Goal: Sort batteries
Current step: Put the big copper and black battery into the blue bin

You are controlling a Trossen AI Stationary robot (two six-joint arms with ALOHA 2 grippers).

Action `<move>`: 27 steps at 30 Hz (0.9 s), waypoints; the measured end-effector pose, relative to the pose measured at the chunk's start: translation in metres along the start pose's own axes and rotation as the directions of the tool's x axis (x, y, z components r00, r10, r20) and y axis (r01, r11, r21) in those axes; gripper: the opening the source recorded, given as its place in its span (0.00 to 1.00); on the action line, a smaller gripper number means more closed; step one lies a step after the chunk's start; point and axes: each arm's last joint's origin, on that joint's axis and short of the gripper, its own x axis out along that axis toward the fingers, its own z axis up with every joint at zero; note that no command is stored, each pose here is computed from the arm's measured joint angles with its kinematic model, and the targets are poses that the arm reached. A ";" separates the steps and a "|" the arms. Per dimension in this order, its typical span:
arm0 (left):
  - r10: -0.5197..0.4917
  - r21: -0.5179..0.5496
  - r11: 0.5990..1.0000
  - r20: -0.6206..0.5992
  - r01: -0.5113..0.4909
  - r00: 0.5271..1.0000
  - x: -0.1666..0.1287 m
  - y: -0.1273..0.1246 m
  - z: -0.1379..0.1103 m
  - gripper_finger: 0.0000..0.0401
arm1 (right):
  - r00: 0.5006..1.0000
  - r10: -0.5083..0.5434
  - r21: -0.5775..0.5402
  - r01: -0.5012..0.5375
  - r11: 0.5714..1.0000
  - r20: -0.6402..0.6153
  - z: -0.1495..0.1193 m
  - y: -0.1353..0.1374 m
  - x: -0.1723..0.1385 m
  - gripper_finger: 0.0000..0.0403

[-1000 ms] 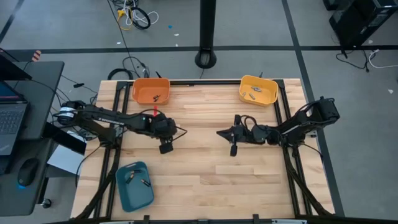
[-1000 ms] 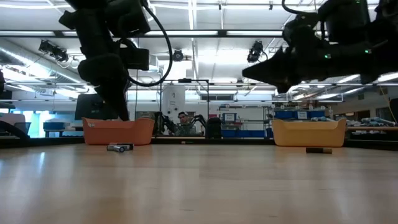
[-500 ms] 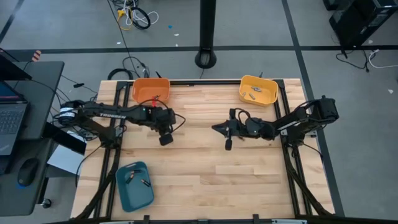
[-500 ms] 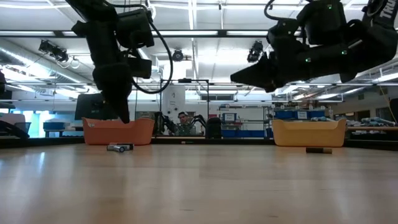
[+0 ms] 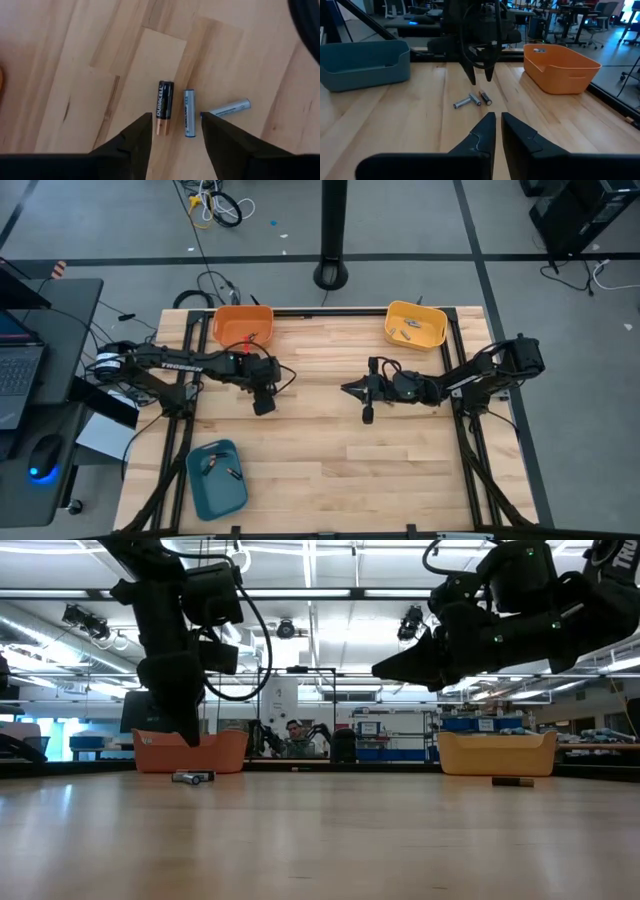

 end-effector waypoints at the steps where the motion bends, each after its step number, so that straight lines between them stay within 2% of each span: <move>1: 0.001 0.000 1.000 -0.001 -0.001 1.000 0.000 0.000 0.000 0.45 | 1.000 0.000 0.000 0.000 1.000 0.000 0.000 0.000 0.000 0.10; 8: 0.011 -0.001 1.000 0.000 -0.011 1.000 0.002 0.002 -0.001 0.46 | 1.000 0.000 0.000 0.000 1.000 0.000 0.000 0.000 0.000 0.11; 12: -0.001 -0.009 1.000 -0.023 0.001 1.000 0.011 0.004 -0.011 0.46 | 1.000 0.000 0.000 0.000 1.000 0.000 0.000 0.000 0.000 0.10; 18: 0.002 -0.031 1.000 0.006 -0.002 1.000 0.024 0.009 -0.021 0.46 | 1.000 0.000 0.000 0.000 1.000 -0.001 0.000 0.000 0.000 0.09; 27: -0.048 -0.018 0.999 0.037 0.049 0.998 0.037 0.012 -0.032 0.46 | 1.000 0.000 0.000 0.000 1.000 -0.001 0.000 0.000 0.000 0.09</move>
